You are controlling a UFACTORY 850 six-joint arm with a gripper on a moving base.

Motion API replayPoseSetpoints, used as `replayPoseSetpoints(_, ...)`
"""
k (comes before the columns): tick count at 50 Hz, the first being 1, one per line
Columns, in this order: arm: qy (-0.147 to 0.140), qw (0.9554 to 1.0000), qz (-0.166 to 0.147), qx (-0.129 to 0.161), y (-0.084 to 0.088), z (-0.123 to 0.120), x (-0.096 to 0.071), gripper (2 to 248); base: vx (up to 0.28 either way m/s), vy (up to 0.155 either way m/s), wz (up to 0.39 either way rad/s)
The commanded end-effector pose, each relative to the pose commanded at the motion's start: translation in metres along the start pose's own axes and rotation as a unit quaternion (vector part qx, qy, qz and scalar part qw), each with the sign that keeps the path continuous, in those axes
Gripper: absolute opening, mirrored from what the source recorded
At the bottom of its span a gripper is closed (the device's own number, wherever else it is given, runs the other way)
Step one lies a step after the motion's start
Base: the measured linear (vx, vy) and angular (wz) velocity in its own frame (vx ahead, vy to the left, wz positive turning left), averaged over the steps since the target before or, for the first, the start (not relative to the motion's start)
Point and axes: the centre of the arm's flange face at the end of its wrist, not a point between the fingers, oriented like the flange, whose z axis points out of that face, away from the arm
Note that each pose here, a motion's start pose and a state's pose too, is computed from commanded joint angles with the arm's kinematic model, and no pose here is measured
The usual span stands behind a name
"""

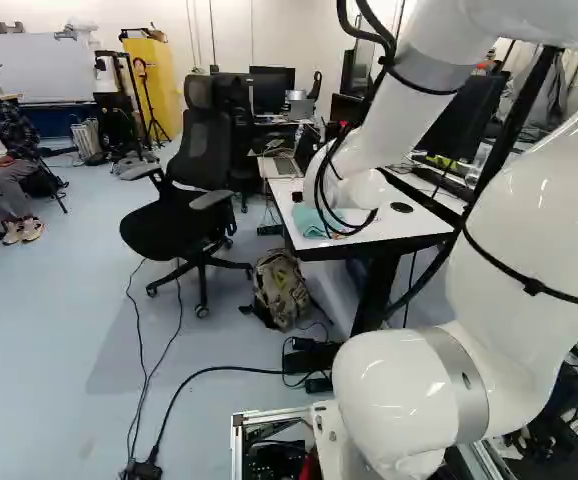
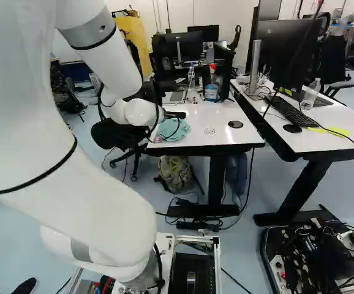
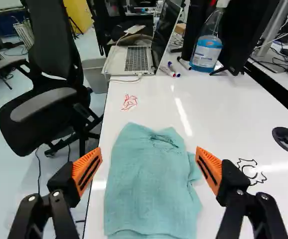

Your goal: Clean the table with the green towel

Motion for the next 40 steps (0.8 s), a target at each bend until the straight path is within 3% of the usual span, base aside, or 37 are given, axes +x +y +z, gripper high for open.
replayPoseSetpoints(20, -0.079, 0.9969, 0.003, -0.004, 0.004, 0.017, 0.019, 247, 0.0, 0.0, 0.0)
replayPoseSetpoints(40, -0.155, 0.9878, 0.006, -0.007, 0.008, 0.028, 0.038, 247, 0.0, 0.0, 0.0)
